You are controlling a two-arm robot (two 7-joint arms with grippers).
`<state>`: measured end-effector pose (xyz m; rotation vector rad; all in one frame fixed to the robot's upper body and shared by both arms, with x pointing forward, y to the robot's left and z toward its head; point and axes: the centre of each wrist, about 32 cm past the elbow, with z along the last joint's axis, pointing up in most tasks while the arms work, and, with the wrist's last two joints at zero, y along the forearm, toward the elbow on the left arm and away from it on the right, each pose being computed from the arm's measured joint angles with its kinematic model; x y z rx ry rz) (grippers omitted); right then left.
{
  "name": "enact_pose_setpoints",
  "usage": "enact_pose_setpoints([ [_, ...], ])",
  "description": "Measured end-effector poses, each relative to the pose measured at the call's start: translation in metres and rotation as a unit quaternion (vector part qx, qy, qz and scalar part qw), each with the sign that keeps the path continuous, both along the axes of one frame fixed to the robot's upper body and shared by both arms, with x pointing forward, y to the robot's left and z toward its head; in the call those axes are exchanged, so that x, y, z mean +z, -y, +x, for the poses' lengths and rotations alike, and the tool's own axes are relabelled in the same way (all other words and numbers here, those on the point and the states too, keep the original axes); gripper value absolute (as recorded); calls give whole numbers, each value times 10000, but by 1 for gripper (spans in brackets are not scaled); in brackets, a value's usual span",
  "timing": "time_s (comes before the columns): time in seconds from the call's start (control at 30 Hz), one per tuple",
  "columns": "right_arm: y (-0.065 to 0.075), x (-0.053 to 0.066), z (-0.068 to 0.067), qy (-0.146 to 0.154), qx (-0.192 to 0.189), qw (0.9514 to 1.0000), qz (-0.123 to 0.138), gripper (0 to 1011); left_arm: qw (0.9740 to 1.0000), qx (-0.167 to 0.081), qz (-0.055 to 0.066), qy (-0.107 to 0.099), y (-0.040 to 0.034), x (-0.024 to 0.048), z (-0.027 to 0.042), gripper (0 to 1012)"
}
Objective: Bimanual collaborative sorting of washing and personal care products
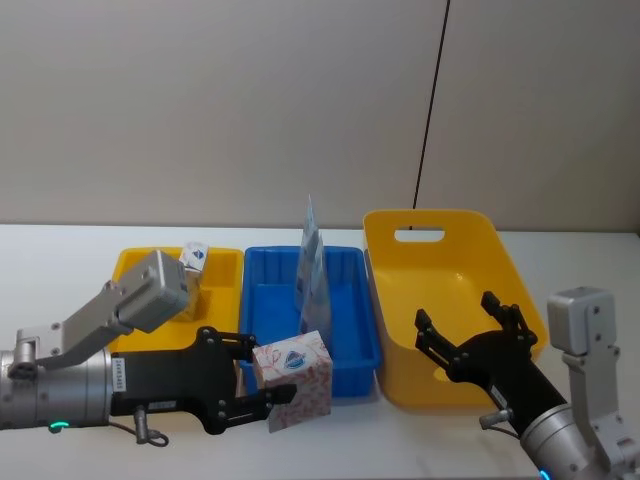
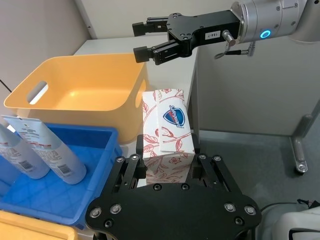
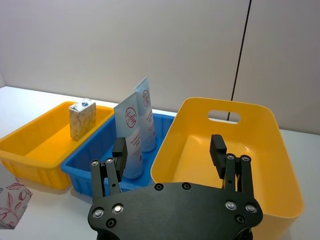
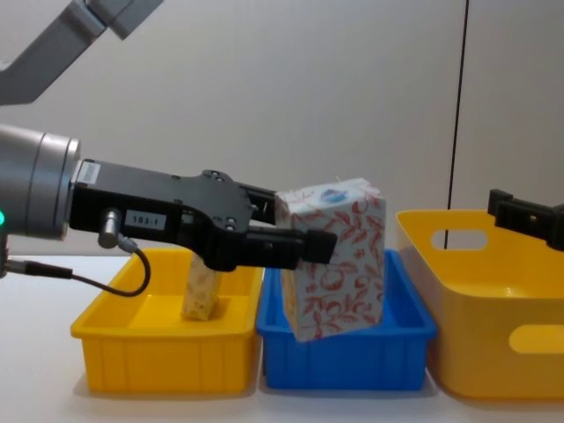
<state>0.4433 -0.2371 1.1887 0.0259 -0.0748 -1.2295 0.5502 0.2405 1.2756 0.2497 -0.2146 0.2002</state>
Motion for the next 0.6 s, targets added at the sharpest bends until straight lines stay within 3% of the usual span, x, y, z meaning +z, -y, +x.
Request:
enact_pose_setpoints([
  [0.6,-1,0,0,0,0,10000,1,1002,9999,-115,64,7,-24,23,40,425],
])
